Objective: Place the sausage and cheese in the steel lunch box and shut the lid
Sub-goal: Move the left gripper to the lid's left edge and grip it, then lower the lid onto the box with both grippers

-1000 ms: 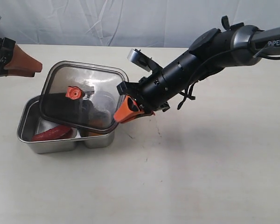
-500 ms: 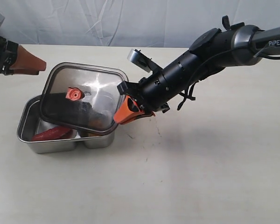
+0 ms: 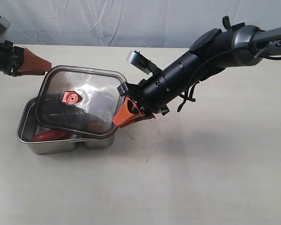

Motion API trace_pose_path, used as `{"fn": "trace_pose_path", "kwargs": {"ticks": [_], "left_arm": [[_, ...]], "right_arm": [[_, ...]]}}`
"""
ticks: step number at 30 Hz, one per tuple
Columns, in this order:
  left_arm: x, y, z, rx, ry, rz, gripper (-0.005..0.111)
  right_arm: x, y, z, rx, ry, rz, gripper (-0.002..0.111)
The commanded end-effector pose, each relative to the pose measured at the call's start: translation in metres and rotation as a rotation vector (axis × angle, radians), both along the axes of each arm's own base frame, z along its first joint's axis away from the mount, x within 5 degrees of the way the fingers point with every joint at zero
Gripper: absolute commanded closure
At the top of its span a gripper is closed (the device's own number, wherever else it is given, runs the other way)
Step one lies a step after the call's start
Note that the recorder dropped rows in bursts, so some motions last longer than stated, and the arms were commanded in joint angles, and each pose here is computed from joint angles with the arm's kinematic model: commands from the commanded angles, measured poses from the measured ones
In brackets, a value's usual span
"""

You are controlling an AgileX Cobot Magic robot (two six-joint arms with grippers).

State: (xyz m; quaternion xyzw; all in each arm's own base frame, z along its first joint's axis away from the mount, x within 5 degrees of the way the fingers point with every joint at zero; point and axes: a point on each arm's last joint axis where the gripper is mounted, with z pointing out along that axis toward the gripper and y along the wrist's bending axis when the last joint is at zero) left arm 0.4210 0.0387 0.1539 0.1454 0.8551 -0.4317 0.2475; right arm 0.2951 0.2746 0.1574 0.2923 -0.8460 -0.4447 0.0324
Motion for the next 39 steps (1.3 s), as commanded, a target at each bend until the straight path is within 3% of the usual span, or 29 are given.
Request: {"fn": "trace_pose_path", "kwargs": {"ticks": [1, 15, 23, 29, 39], "left_arm": [[0.001, -0.008, -0.004, 0.001, 0.027, -0.026, 0.058], [0.000, -0.028, -0.006, 0.016, 0.076, -0.070, 0.061], [-0.001, -0.029, -0.006, 0.022, 0.075, -0.077, 0.107], [-0.001, -0.029, -0.002, 0.017, 0.097, -0.059, 0.107], [-0.005, -0.030, 0.034, 0.037, 0.036, -0.046, 0.107]], "right_arm": [[-0.001, 0.001, 0.003, 0.016, 0.001, 0.014, 0.109], [0.001, 0.001, 0.002, 0.011, -0.016, -0.004, 0.109], [0.002, 0.001, 0.002, 0.009, -0.020, -0.008, 0.109], [0.002, 0.002, 0.003, 0.022, -0.009, -0.016, 0.109], [0.009, 0.008, 0.018, 0.061, -0.045, 0.000, 0.109]]}}
